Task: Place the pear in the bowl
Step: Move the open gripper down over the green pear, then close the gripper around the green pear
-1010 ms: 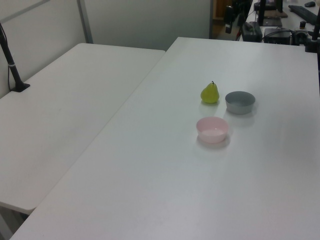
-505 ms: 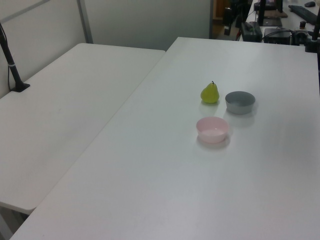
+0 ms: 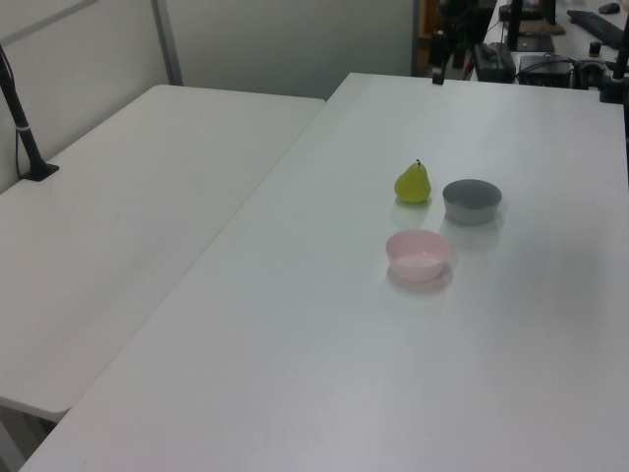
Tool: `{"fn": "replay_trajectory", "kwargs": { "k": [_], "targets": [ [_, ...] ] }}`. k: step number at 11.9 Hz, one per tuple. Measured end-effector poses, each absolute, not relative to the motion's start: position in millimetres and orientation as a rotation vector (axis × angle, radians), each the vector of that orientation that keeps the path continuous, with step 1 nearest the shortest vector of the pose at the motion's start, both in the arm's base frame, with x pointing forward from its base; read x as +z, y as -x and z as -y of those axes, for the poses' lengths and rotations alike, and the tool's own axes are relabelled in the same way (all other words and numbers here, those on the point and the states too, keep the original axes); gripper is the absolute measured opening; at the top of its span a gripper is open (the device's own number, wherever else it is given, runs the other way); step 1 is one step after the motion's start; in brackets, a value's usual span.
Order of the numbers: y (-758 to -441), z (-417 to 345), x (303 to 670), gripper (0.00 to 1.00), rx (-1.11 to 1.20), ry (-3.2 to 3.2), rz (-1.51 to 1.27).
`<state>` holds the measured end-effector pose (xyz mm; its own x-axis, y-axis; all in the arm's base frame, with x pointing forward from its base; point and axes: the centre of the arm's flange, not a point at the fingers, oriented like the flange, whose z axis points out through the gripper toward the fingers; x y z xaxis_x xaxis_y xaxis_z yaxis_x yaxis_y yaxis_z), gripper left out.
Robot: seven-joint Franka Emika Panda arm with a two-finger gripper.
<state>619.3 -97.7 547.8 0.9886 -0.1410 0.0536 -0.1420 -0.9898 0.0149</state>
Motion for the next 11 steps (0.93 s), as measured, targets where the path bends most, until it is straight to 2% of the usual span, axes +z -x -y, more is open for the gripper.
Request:
{"fn": "replay_trajectory", "kwargs": {
  "k": [6,11],
  "targets": [
    [-666.0,36.9,449.5,1.0,0.007,-3.077,0.069],
    [-679.6,38.1,383.0,1.0,-0.075,-3.049,-0.097]
  ]
}}
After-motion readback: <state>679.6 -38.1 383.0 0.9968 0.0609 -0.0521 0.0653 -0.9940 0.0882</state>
